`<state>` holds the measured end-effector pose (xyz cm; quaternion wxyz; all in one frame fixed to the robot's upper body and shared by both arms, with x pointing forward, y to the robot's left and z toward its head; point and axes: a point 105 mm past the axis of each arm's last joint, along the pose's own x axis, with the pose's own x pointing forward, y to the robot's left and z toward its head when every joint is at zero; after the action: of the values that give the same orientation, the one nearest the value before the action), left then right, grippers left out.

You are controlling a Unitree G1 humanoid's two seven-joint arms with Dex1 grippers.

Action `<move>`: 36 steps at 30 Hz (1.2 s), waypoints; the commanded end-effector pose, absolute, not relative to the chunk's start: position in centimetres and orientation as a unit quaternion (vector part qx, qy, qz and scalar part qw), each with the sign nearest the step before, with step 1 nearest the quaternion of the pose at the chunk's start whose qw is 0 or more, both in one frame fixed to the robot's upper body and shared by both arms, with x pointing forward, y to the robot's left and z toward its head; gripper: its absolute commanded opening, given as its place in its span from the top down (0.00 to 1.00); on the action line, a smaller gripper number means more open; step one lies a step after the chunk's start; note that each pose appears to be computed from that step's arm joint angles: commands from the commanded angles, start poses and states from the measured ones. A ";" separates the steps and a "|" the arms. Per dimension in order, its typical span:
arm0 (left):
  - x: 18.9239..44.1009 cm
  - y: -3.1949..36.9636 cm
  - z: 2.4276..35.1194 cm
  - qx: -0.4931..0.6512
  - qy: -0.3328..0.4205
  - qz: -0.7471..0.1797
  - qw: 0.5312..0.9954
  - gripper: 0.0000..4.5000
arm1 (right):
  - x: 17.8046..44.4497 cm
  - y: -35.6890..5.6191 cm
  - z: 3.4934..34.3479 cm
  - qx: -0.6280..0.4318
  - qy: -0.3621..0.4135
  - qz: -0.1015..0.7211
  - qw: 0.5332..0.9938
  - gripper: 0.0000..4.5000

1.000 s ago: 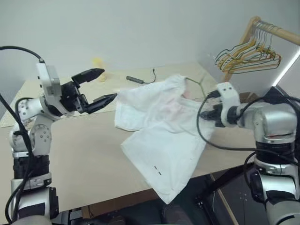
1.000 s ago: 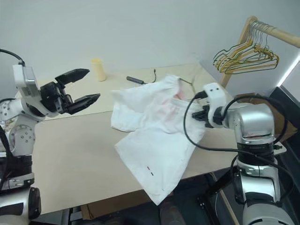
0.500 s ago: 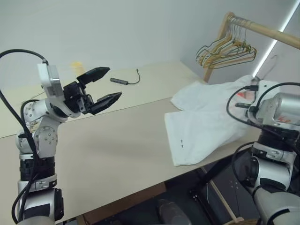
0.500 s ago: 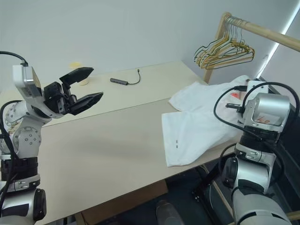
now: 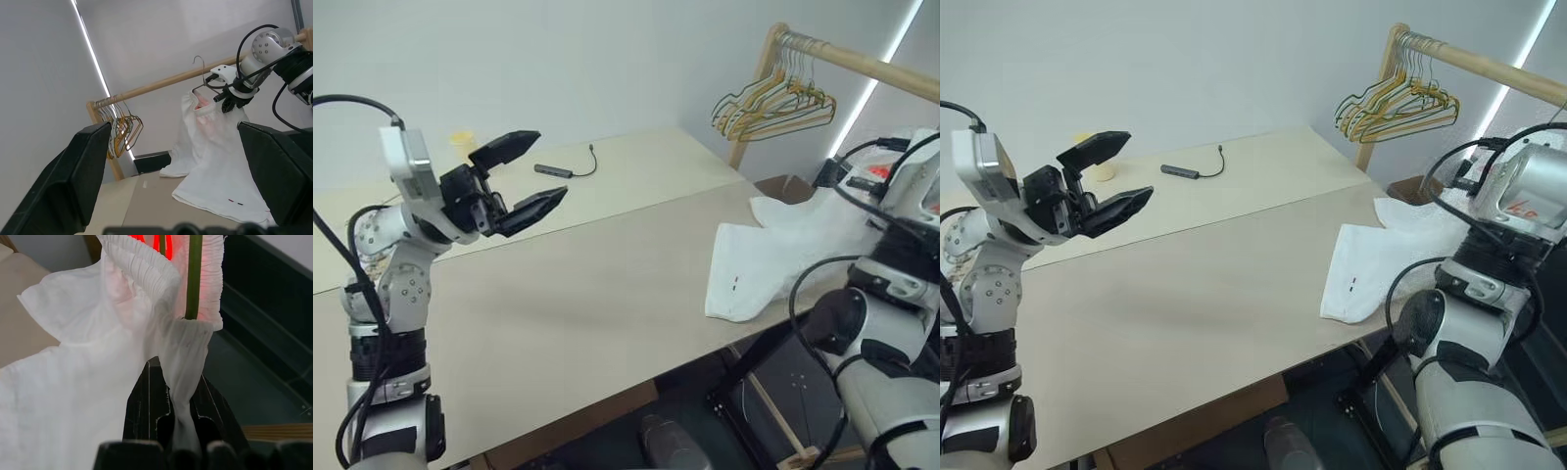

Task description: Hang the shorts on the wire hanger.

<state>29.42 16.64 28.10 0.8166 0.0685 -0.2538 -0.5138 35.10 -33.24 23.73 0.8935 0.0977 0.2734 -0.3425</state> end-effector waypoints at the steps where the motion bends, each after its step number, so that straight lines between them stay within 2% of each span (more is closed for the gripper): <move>1: 28.9 16.5 28.7 0.083 -0.263 -0.510 0.815 0.00 | 35.1 -34.5 26.2 0.141 0.225 -0.360 0.894 1.00; 9: 28.8 16.3 28.8 0.081 -0.264 -0.510 0.815 0.00 | 35.3 -37.9 26.6 0.194 0.215 -0.377 0.879 1.00; 15: 28.7 16.3 28.6 0.082 -0.258 -0.511 0.816 0.00 | 35.5 -38.8 25.7 0.246 0.227 -0.373 0.865 1.00; 26: 28.0 16.0 28.3 0.075 -0.260 -0.527 0.806 0.00 | 34.9 -40.0 22.5 0.251 0.281 -0.405 0.833 1.00; 35: 28.0 15.8 28.2 0.081 -0.260 -0.530 0.804 0.00 | 34.9 -40.2 21.7 0.234 0.292 -0.407 0.833 1.00; 36: 28.0 15.8 28.3 0.080 -0.262 -0.531 0.802 0.00 | 34.9 -40.3 21.7 0.228 0.291 -0.413 0.832 0.92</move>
<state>28.50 15.87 27.32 0.8110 0.0655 -0.2415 -0.5289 35.05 -39.83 21.21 0.8309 0.2315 0.3018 -0.4060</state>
